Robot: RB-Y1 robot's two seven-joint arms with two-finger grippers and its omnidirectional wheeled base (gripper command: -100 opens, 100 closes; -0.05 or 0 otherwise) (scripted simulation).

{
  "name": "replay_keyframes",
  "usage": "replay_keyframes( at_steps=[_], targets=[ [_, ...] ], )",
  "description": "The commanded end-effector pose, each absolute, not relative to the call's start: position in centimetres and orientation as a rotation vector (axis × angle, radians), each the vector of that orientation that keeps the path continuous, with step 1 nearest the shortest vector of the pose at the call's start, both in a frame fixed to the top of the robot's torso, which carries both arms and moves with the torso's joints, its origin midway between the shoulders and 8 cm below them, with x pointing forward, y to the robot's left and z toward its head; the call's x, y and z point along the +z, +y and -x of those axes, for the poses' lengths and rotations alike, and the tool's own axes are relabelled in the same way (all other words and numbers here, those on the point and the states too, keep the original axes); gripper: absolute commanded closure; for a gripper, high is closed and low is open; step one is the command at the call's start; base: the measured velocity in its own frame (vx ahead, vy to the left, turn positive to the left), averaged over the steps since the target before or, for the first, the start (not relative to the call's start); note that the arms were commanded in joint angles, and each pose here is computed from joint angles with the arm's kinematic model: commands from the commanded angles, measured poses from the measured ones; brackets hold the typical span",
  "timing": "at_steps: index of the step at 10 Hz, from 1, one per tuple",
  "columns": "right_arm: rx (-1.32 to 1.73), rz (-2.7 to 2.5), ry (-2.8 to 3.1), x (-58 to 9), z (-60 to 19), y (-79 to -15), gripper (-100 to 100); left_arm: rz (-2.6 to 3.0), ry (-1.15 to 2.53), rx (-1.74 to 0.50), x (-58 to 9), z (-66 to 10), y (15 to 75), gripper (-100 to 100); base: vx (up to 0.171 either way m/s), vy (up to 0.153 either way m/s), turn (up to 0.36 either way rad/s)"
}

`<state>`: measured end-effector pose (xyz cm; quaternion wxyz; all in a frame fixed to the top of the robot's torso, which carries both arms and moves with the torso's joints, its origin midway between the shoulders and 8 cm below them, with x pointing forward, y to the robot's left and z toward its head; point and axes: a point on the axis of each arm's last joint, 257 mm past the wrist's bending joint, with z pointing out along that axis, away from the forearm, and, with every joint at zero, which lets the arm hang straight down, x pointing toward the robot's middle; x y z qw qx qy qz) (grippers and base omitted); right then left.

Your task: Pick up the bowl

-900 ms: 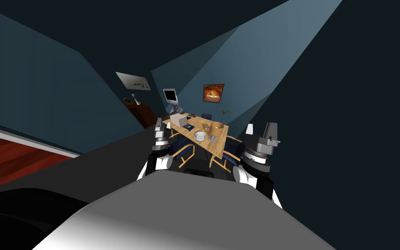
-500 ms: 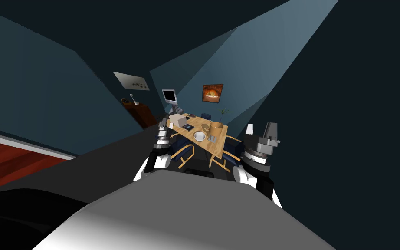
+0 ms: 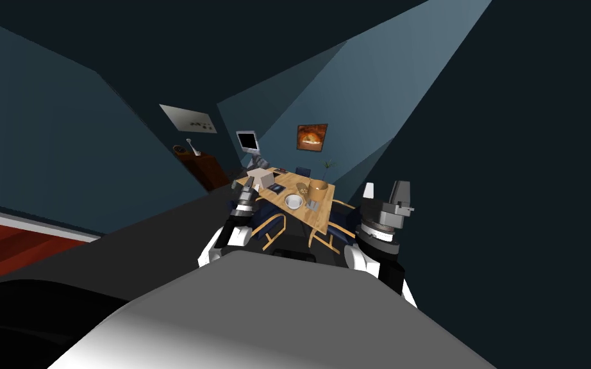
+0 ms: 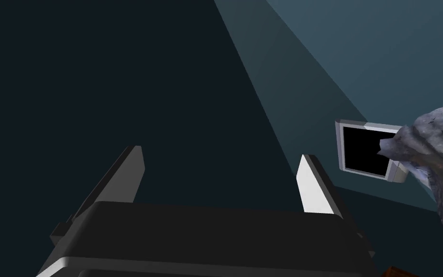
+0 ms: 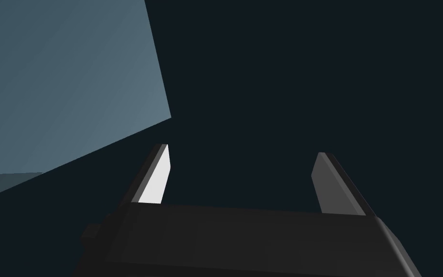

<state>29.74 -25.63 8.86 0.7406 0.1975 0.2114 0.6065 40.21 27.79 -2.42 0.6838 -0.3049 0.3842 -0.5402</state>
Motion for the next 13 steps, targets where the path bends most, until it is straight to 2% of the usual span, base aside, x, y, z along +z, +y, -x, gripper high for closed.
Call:
replay_keyframes(
  at_steps=[1, 13],
  targets=[
    [1.330, -0.433, 0.464, 8.9, -29.7, -25.6, 0, 0.702, 0.892, -1.200, -3.2, -40.9, 27.8, -100, 0.011, 0.002, -0.032],
    [1.330, -0.433, 0.464, 8.9, -29.7, -25.6, 0, 0.918, 1.155, -1.069, -11.9, -46.9, 29.3, -100, 0.014, 0.000, -0.046]
  ],
)
